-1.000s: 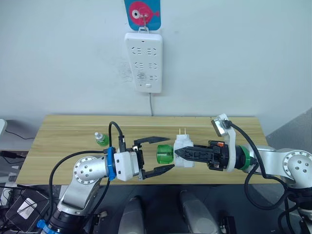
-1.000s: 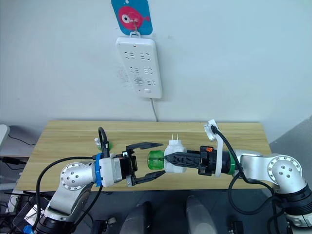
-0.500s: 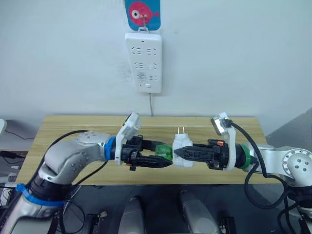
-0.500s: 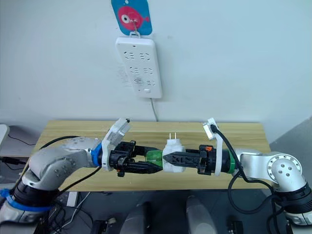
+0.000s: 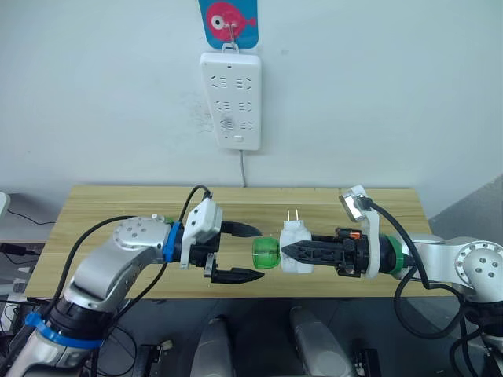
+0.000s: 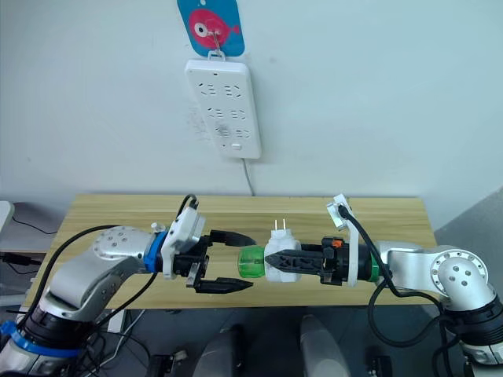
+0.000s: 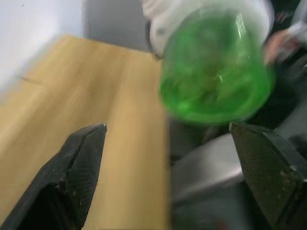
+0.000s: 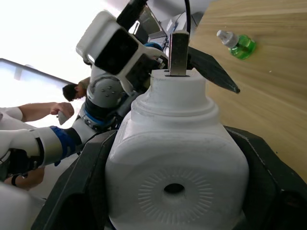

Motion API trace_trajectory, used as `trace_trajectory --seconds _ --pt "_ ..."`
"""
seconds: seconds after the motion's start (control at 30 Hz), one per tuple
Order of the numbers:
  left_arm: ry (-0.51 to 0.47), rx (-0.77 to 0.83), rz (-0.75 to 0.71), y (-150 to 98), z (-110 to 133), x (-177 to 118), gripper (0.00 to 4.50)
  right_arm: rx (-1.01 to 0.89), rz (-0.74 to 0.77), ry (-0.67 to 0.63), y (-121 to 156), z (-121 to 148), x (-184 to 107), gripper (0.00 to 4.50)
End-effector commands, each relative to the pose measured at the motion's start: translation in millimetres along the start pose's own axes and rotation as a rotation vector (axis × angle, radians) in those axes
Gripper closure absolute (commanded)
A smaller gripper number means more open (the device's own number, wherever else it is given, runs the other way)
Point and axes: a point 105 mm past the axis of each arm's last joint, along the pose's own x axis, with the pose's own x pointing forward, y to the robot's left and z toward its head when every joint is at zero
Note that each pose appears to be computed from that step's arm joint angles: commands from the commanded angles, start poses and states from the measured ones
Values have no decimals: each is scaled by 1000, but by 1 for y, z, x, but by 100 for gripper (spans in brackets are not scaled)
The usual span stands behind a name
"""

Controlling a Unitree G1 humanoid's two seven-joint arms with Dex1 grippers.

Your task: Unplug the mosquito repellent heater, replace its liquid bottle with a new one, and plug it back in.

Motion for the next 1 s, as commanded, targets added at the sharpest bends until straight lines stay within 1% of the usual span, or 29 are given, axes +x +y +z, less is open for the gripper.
trace_trajectory --seconds 0.03,0.1,0.17,0.23,0.33,0.47,0.57,0.67,0.7,0.73,0.8,0.83,0.87,0.9,0.93,0.97,1.0 --pt "-65 242 97 0 10 -1 24 -17 47 -10 12 3 -1 146" --pt "-118 338 129 -3 15 0 24 -17 48 -10 12 3 0 146" --pt "-145 409 105 -15 17 3 24 -19 48 -9 12 3 0 146" --pt "-167 426 118 -19 19 5 24 -20 49 -9 12 3 0 146" --pt "-218 452 184 -15 29 10 24 -20 50 -10 12 4 1 146" --pt "-244 456 184 -17 34 13 24 -20 52 -9 13 4 2 146" --pt "-242 444 154 -21 34 14 86 -19 52 -8 13 4 2 146" --pt "-243 433 128 -23 37 13 180 -20 50 -8 12 4 2 146" --pt "-234 415 112 -23 37 12 208 -20 49 -7 12 4 2 146" --pt "-221 404 79 -24 38 11 224 -20 47 -7 12 4 2 146" --pt "-178 289 38 -21 37 9 224 -22 46 -2 11 3 1 146" --pt "-137 180 -3 -20 35 8 224 -22 46 -1 11 3 1 146" --pt "-97 19 -33 -18 31 5 224 -24 45 3 11 3 1 146" --pt "-72 -140 -51 -17 29 3 224 -25 46 6 11 2 1 146" --pt "-57 -316 -99 -17 29 -2 224 -26 47 9 11 2 2 146" --pt "-46 -420 -140 -18 31 -7 224 -26 48 11 11 2 2 146" --pt "-38 -480 -178 -19 33 -11 224 -26 49 12 11 1 2 146"
